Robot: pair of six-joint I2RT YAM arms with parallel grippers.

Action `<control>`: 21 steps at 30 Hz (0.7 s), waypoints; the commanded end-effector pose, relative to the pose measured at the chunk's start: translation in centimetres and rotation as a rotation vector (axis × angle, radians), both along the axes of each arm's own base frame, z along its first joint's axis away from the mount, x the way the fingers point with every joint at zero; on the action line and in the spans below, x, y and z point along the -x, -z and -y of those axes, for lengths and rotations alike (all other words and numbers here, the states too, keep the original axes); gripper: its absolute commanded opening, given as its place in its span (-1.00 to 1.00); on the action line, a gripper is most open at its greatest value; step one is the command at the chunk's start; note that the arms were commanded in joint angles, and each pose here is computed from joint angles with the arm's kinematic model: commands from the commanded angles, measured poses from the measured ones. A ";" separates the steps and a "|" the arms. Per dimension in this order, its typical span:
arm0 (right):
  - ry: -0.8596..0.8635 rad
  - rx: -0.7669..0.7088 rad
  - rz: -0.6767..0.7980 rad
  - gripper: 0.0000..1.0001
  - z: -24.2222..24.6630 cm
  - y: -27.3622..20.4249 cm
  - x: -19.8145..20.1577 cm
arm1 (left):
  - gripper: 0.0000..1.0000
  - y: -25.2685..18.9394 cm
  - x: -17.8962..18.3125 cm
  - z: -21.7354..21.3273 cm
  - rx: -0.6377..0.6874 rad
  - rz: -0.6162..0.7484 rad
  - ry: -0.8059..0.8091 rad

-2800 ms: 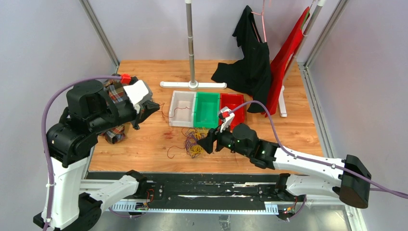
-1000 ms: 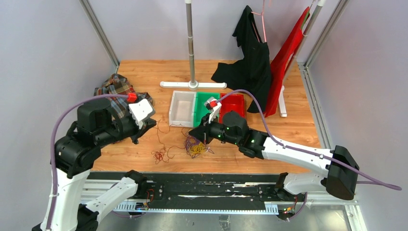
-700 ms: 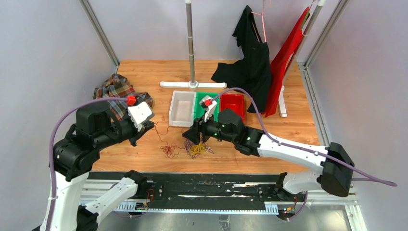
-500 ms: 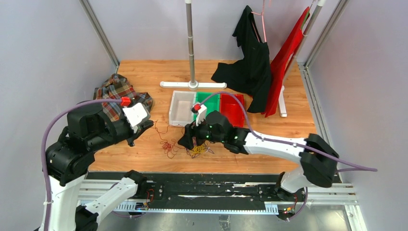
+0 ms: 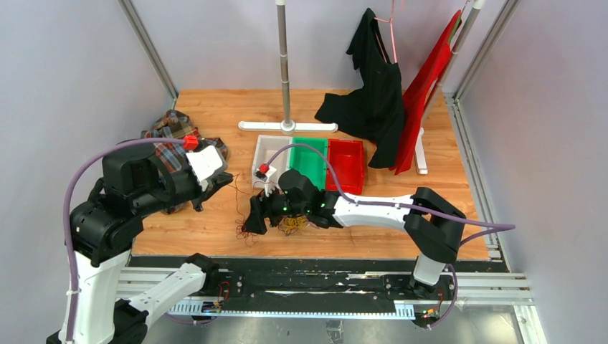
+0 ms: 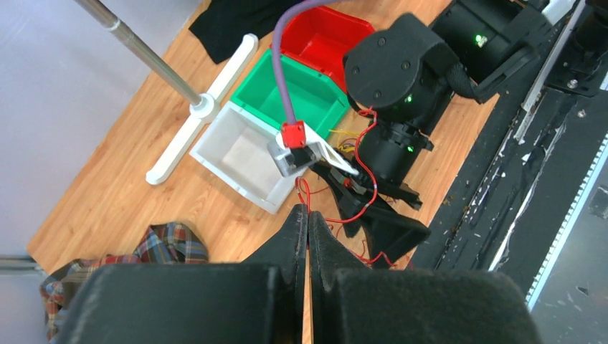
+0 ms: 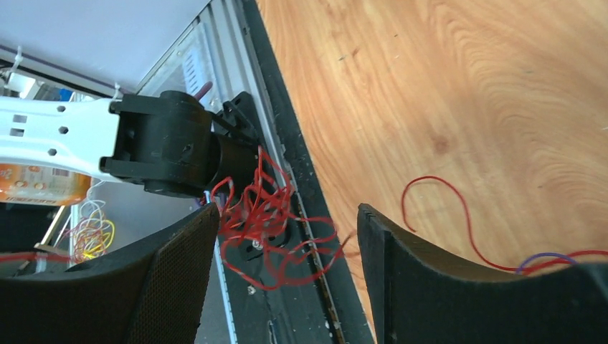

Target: Untangle the cables

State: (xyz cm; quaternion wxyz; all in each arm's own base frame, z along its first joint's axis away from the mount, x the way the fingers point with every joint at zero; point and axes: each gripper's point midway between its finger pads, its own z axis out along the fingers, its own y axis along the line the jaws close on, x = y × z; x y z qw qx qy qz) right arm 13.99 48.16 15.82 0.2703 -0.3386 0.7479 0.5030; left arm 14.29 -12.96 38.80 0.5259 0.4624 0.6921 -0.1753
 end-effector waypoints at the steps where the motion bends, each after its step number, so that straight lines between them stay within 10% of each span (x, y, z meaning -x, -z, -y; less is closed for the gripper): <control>1: -0.058 -0.055 -0.036 0.41 -1.7 -1.3 1.7 | -0.99 -1.8 0.6 0.2 0.032 0.050 0.027; 21: 0.041 -0.045 -0.031 -0.99 -1.1 -1.1 -0.3 | -0.99 -2.4 0.7 -0.2 0.028 0.087 0.018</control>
